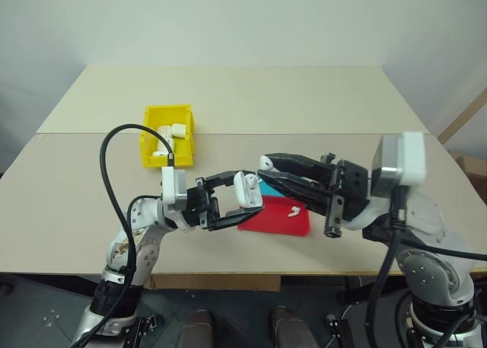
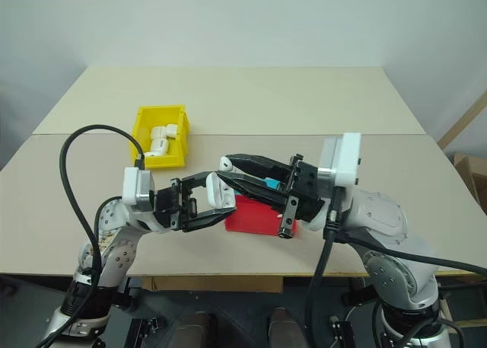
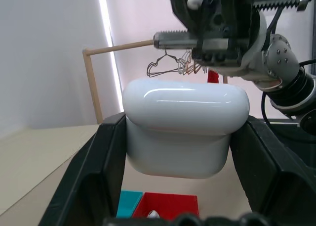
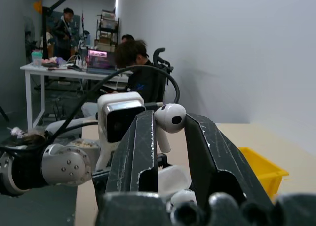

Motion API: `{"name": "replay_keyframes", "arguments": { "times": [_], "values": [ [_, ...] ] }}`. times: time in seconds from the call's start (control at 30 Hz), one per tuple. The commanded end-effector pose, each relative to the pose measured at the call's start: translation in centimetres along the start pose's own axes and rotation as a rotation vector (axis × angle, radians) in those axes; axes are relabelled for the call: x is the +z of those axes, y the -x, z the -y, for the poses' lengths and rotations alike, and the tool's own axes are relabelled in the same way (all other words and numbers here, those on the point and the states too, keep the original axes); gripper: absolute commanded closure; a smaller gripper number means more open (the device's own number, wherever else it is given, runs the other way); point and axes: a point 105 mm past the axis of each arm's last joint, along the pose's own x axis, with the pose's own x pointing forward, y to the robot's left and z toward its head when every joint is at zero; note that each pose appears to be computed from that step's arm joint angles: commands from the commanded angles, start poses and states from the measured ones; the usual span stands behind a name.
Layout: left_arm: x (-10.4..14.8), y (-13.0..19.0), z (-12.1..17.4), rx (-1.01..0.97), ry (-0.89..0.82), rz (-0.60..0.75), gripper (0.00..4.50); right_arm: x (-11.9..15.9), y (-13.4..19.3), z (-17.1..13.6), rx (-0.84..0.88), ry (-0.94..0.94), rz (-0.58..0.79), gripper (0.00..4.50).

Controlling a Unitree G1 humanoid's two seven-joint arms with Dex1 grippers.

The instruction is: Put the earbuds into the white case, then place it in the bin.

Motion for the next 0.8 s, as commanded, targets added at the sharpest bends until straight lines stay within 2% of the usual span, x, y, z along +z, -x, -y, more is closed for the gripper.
{"name": "replay_keyframes", "arguments": {
  "times": [0.03, 0.8],
  "values": [
    [1.4, -0.2, -0.2, -0.016, -0.020, 0.048, 1.69, 0.1, 0.1, -0.7, 0.026, 0.016, -0.010, 3.86],
    [1.7, 0.1, 0.0, -0.019, -0.046, 0.079, 1.69, -1.8, 0.3, -1.9, 0.097, -0.041, -0.109, 3.86]
  ]
}}
